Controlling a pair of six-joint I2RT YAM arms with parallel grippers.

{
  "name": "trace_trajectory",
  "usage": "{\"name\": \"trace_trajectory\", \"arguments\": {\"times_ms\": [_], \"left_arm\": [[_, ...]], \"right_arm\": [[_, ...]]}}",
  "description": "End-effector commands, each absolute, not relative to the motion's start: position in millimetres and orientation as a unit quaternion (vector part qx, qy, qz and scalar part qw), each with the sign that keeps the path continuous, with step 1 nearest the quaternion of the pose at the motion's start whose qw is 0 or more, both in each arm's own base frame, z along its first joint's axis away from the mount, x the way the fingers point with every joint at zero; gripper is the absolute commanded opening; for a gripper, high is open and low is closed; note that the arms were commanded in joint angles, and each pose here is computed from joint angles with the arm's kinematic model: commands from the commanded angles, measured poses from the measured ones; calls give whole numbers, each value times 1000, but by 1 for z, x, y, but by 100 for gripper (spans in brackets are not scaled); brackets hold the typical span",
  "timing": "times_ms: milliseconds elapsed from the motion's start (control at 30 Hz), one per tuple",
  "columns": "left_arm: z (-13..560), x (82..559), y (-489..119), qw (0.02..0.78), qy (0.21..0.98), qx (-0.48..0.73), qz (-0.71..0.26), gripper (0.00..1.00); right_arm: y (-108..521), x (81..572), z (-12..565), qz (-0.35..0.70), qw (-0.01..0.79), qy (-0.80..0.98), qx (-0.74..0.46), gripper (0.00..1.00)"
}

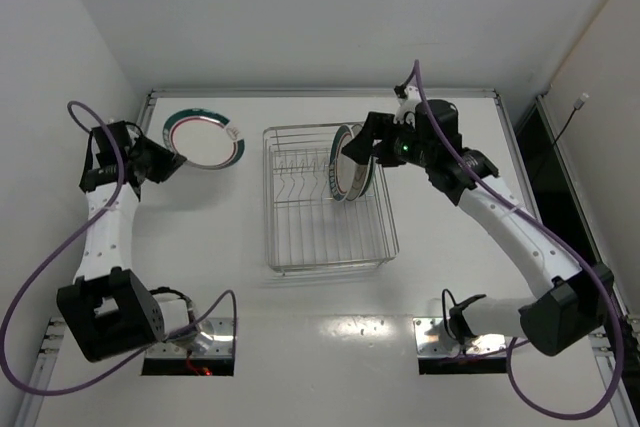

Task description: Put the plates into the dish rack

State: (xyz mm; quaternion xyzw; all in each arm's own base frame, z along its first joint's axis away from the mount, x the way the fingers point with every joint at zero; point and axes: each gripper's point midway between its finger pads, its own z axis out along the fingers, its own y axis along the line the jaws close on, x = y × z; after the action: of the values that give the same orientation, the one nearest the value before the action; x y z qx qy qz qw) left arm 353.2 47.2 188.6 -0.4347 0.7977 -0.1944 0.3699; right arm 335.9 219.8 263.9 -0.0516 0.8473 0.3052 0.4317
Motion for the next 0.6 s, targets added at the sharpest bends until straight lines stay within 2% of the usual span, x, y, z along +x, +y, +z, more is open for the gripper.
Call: {"name": "trace_trajectory", "arguments": {"times_ms": [0,100,133,200,233,567], "left_arm": [[260,362,8,426,775,-344,-316,0],[287,358,-15,432,757,-304,-385,0],[307,357,-20,464,738,-278,-403,0],[311,347,-48,446,722,-262,-459,0],[322,343,-57,459,710,-243,-475,0],[341,305,-185,374,690,-141,-603,0]], "right_arm": [[256,323,323,476,461,742,-100,78],[273,316,327,553,429,707,-105,82],[277,314,329,576,412,700,-93,82],[282,310,334,606,409,674,-105,84],[285,315,328,609,401,677,-97,84],[296,319,316,627,383,673,-86,84]]}}
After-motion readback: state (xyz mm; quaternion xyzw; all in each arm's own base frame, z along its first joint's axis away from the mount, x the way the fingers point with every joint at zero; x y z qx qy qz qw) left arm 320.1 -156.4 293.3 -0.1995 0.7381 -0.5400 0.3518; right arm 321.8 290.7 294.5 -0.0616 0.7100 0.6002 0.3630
